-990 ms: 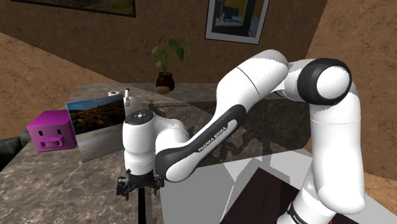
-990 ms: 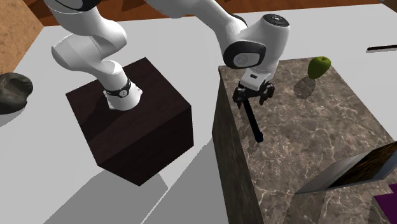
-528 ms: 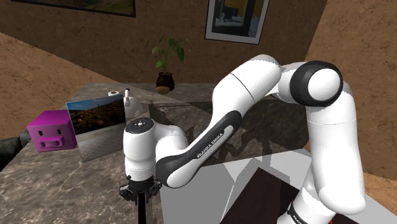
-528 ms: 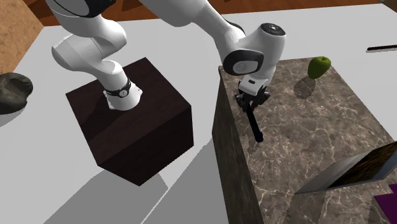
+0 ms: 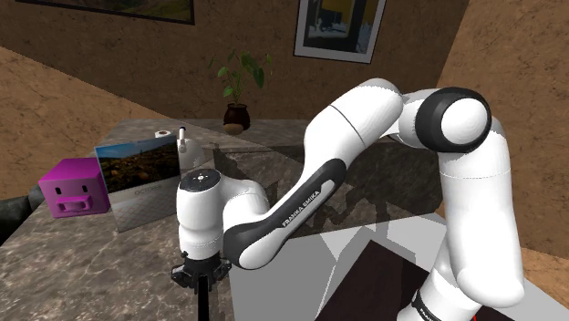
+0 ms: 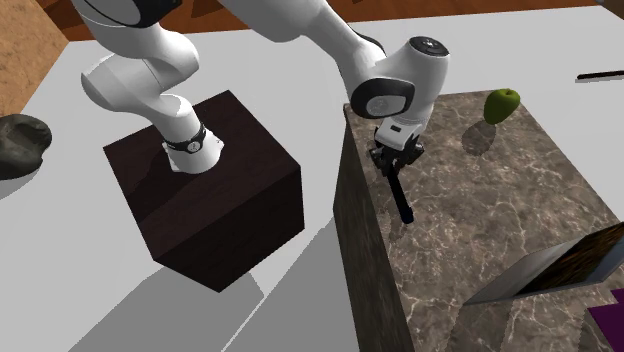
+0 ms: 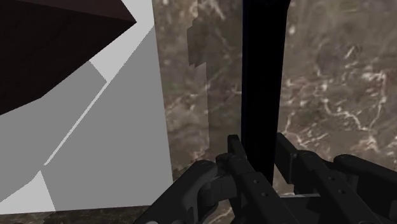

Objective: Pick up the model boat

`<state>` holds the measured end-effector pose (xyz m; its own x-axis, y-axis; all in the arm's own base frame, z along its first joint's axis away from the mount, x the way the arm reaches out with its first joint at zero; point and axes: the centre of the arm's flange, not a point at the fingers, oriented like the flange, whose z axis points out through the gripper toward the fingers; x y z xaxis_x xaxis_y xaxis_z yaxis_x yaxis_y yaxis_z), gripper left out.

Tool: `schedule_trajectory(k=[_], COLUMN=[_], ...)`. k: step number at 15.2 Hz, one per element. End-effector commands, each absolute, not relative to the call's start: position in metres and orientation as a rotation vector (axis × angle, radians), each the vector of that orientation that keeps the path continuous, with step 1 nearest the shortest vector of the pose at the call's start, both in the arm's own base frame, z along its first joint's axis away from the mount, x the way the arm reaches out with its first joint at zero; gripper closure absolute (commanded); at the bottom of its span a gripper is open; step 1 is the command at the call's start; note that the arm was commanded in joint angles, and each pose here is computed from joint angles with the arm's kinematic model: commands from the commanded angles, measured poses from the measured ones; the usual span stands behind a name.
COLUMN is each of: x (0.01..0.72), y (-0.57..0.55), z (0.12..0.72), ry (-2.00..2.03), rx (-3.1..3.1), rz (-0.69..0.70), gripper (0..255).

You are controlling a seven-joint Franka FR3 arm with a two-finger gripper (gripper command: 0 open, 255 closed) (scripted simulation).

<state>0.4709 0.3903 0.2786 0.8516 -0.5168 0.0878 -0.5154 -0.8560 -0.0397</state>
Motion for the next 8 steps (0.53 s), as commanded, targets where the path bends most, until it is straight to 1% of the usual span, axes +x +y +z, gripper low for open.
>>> schedule_trajectory(k=[1,8], x=[0.471,0.471], y=[0.39,0.39], z=[0.284,0.321], ry=[0.839,0.839], rx=[-3.008,-3.008], rz=[-0.149,-0.149], gripper=[255,255])
